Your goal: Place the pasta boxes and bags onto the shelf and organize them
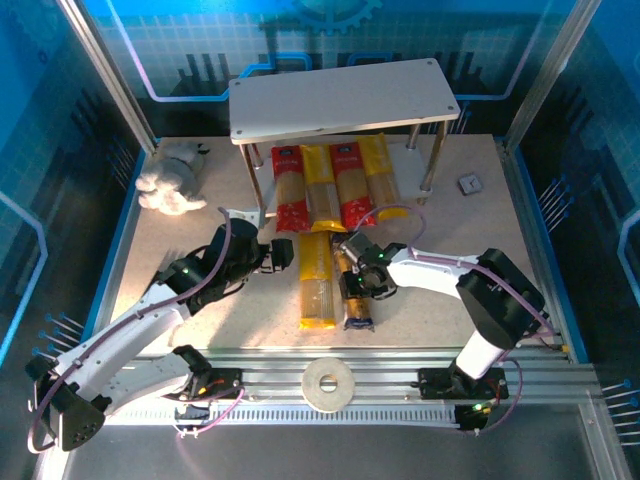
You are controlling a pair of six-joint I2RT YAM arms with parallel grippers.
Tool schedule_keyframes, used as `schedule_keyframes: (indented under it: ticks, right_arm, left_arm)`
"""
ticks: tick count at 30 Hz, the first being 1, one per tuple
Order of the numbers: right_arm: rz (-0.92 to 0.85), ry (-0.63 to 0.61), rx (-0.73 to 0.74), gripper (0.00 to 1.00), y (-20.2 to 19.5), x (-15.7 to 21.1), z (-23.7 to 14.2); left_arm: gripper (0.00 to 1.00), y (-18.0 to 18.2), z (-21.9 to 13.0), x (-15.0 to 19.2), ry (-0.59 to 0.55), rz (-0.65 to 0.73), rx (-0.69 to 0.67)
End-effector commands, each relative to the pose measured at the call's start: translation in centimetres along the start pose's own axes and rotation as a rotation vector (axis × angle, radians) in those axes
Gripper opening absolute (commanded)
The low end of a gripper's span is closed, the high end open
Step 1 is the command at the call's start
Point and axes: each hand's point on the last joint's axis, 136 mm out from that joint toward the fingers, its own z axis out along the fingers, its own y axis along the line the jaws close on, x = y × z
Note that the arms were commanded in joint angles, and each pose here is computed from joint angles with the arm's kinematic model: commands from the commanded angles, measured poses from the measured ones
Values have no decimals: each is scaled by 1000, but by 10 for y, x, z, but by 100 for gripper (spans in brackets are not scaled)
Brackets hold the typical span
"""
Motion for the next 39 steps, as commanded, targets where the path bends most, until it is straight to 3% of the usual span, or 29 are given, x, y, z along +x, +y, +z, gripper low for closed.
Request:
schedule_keyframes:
  ticks: [1,9,15,22,27,39]
  right_arm:
    - [-43,158,30,37,-8,54,0]
    - [-80,37,105,31,-25,50,-66]
    - [-82,-128,114,0,-29,31,-134]
    - [-106,-290,138,0,-40,18,-215]
    - [-144,-508,151,0,-40,-8,-293]
    - [-286,-882,259,0,-14,-136,-416]
  left_arm:
    - [82,2,0,2,4,-15,7]
    - [82,-3,2,-1,1,-18,25]
    - [81,-9,4,-7,-4,-14,40]
    - [81,-16,-2,-20,-27,1,52]
    - [81,-20,-12,-31,-36,15,47]
    - [81,-33,-25,-55,-63,41,74]
